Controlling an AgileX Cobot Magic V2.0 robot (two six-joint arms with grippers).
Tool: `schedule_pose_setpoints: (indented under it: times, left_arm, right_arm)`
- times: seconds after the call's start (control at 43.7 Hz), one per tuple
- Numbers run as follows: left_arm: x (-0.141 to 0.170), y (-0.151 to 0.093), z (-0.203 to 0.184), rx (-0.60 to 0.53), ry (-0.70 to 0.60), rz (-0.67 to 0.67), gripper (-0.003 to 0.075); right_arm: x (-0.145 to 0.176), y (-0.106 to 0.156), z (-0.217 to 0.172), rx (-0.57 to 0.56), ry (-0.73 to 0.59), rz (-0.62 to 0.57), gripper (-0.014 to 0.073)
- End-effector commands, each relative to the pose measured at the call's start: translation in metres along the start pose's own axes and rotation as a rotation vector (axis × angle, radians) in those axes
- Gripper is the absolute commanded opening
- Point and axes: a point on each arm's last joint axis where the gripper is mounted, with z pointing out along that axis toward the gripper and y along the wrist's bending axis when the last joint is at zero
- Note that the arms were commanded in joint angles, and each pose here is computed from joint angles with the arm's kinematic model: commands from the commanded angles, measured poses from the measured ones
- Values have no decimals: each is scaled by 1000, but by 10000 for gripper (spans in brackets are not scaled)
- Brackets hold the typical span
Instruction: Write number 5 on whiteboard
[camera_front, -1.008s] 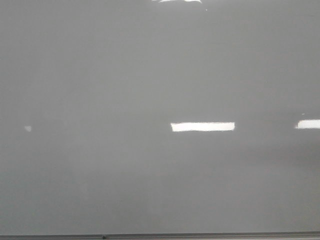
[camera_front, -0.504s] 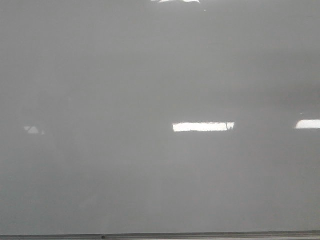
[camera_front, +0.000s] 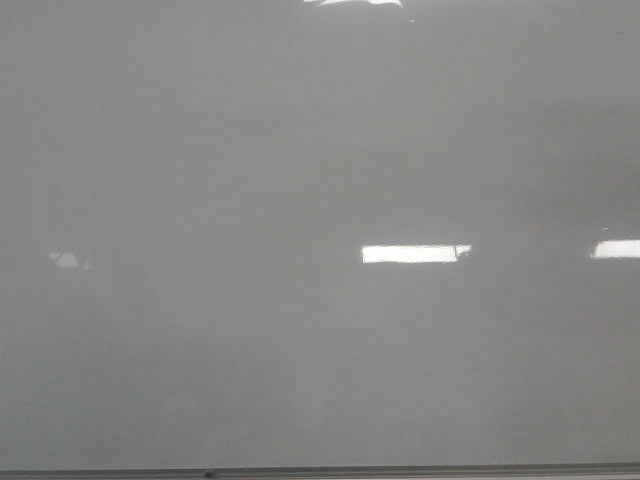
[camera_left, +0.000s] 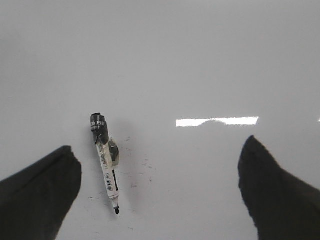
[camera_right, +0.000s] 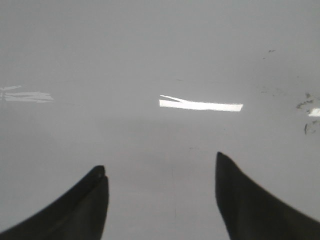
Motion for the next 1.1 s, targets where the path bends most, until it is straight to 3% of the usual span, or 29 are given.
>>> schedule_pose_setpoints:
  times: [0.0,0.206,0.435,0.619,0.825,1.077]
  left_arm:
    - [-17,0,0,0,-93,-12,677]
    - [-11,0,19,-1,1,-12,671]
    - [3,2,87,-14,221,-62,671]
    - [9,19,131,-93,338,-88,671]
    - [16,44,160,-189,370,-111,671]
    - [26,55,193,-203,418,-85,671]
  right_arm:
    - [-18,-1,-1,15,-97,-14,559]
    - [-18,-1,-1,15,-97,-14,558]
    - [-18,-1,-1,15,-97,-14,558]
    - [-18,-1,-1,15,-96,-14,558]
    - [-18,-1,-1,15,-95,-14,558]
    - [-18,-1,-1,14,-94,-14,558]
